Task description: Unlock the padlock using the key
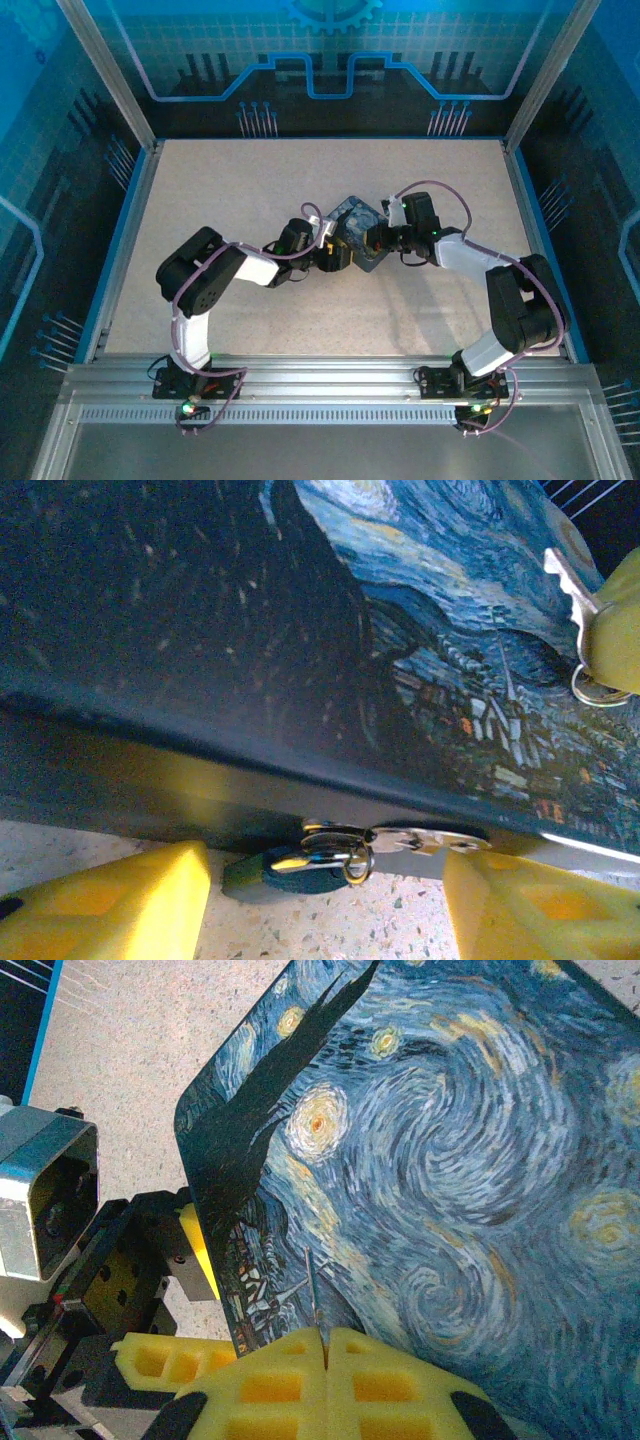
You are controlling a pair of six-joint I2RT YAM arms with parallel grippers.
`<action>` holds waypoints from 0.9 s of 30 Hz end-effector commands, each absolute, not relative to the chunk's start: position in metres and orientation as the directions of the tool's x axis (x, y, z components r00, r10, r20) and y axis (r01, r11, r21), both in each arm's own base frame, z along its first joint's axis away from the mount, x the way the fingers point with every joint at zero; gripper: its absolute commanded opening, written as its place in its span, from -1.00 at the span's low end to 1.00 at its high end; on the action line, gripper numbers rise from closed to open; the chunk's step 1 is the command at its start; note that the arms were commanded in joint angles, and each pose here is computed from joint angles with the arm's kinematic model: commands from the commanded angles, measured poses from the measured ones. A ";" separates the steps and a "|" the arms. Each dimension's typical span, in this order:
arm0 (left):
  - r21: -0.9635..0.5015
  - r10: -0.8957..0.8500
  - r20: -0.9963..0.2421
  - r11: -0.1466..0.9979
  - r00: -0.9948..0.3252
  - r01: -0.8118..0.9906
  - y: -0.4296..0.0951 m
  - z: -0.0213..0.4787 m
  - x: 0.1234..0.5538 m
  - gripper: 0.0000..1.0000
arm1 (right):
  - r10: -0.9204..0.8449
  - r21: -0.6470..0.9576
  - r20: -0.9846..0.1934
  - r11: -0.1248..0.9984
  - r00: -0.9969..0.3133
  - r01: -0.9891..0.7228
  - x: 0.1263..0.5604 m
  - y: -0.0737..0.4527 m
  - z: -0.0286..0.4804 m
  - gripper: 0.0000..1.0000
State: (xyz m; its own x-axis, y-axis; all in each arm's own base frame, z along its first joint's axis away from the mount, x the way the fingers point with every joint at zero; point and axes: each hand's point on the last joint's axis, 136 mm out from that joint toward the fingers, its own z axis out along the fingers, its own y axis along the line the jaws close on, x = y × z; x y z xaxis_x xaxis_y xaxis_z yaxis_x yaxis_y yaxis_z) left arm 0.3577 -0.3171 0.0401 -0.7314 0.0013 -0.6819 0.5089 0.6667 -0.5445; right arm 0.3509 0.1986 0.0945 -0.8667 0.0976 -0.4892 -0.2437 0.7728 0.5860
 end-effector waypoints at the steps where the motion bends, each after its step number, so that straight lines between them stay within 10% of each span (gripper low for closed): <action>1: -0.552 0.033 -0.659 0.658 -0.752 0.513 -0.328 0.028 0.350 0.21 | 0.089 0.573 -0.449 0.792 -0.889 -0.210 0.349 0.192 0.082 -1.00; 27: -0.596 -0.053 -0.608 0.690 -0.792 0.411 -0.336 0.037 0.355 -0.17 | 0.099 0.586 -0.443 0.785 -0.891 -0.204 0.348 0.194 0.081 -1.00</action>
